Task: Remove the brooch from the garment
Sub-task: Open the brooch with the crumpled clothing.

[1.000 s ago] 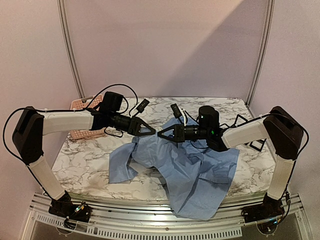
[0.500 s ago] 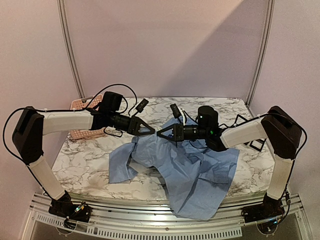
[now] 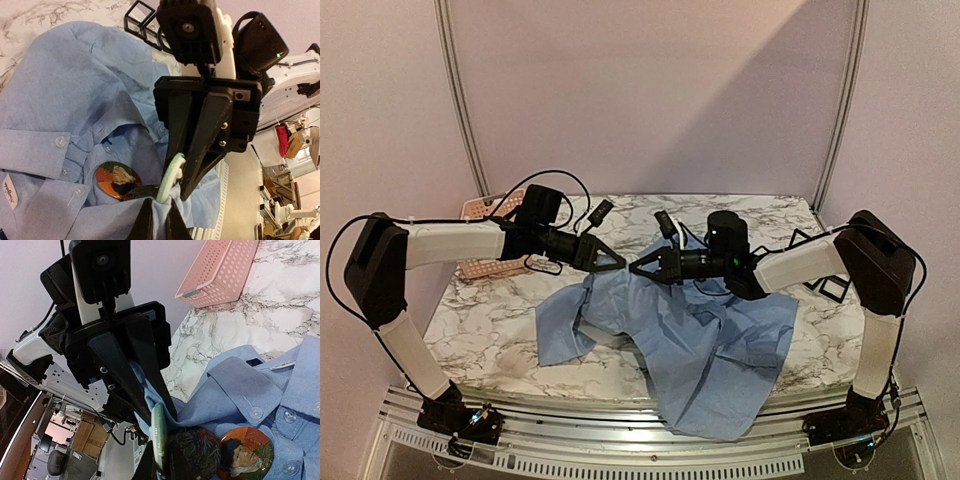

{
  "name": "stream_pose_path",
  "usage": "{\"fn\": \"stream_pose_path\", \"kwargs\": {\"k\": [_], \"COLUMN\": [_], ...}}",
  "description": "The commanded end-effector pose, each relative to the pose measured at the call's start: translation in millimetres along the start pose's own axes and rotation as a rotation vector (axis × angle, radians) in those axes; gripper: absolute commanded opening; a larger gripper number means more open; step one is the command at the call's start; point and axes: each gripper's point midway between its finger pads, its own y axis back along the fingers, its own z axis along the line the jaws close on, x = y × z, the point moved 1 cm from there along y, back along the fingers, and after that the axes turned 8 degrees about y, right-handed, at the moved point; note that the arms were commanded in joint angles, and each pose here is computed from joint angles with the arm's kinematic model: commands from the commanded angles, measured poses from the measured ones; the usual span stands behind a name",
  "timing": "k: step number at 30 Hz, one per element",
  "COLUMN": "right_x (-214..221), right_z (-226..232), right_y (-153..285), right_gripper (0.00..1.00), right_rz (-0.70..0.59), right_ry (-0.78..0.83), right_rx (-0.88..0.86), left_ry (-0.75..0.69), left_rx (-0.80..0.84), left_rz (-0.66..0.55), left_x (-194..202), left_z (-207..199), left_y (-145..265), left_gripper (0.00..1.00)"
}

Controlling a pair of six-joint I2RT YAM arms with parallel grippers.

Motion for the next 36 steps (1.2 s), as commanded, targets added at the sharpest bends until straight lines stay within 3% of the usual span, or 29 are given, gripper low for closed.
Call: {"fn": "stream_pose_path", "kwargs": {"k": [1,20,36], "right_x": [9,14,3], "right_z": [-42,-62,-43], "right_y": [-2,-7,-6], "right_gripper": [0.0,0.0,0.05], "right_rz": [-0.005,0.034,0.07], "right_ry": [-0.16,-0.275,-0.066], "right_rx": [0.121,0.116,0.111], "left_ry": [-0.109,-0.11,-0.105], "left_rx": [0.102,0.122,0.112], "left_rz": [-0.011,0.008,0.006], "left_x": [-5,0,-1], "left_z": [-39,-43,-40], "left_y": [7,4,1], "left_gripper": [0.0,0.0,0.0]}}
